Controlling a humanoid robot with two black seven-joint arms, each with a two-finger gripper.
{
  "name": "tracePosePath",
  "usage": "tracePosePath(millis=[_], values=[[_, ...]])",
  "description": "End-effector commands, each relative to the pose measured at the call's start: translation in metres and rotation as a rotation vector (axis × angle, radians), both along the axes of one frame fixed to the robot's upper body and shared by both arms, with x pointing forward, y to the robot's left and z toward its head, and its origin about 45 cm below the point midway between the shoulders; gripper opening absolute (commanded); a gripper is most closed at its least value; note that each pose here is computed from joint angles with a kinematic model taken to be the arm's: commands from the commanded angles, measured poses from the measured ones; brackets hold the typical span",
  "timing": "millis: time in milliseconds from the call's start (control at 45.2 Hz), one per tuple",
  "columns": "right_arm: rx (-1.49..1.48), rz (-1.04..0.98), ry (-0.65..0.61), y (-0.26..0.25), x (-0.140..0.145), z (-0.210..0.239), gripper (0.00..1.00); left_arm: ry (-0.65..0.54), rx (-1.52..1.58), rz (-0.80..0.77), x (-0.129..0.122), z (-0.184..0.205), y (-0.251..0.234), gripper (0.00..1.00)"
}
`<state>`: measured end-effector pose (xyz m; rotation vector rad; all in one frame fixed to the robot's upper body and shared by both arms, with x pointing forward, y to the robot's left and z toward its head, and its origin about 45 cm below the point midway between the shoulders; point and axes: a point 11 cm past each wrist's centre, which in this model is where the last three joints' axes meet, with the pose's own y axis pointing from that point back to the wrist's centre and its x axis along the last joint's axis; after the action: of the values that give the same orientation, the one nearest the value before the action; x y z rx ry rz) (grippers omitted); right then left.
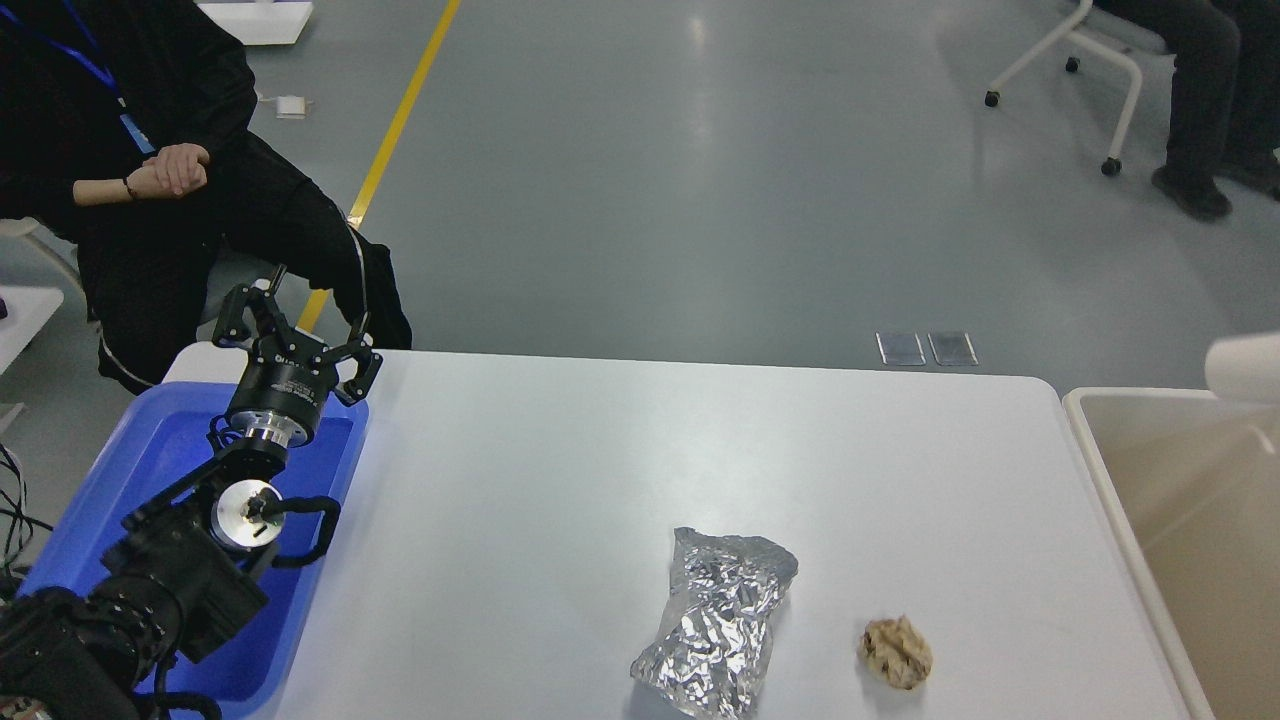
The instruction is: Tidy desktop
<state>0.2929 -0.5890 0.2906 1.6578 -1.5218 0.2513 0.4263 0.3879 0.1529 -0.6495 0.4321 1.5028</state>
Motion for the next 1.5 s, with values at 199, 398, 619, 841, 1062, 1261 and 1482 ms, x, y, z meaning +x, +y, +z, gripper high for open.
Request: tracePosePath(millis=[199, 398, 619, 841, 1062, 1261, 1482], values=[[0.103, -0.457, 0.029, -0.058, -0.045, -0.123, 0.0, 0.0, 0.001, 0.0, 0.0, 0.0, 0.0, 1.0], [0.051, -0.586, 0.002, -0.068, -0.049, -0.152, 0.0, 0.0, 0.001, 0.0, 0.0, 0.0, 0.0, 1.0], [0.067, -0.675, -0.005, -0.056, -0.049, -0.176, 0.0, 0.0, -0.001, -0.001, 0.0, 0.0, 0.0, 1.0], [0.093, -0.677, -0.007, -0.043, -0.045, -0.188, 0.0, 0.0, -0.001, -0.001, 0.0, 0.0, 0.0, 1.0], [0.11, -0.675, -0.006, -0.036, -0.042, -0.194, 0.0, 0.0, 0.001, 0.0, 0.0, 0.0, 0.0, 1.0], [0.103, -0.673, -0.037, -0.039, -0.032, -0.183, 0.41, 0.0, -0.001, -0.001, 0.0, 0.0, 0.0, 1.0], [0.079, -0.686, -0.066, -0.047, -0.029, -0.171, 1.0, 0.0, 0.001, 0.0, 0.0, 0.0, 0.0, 1.0]])
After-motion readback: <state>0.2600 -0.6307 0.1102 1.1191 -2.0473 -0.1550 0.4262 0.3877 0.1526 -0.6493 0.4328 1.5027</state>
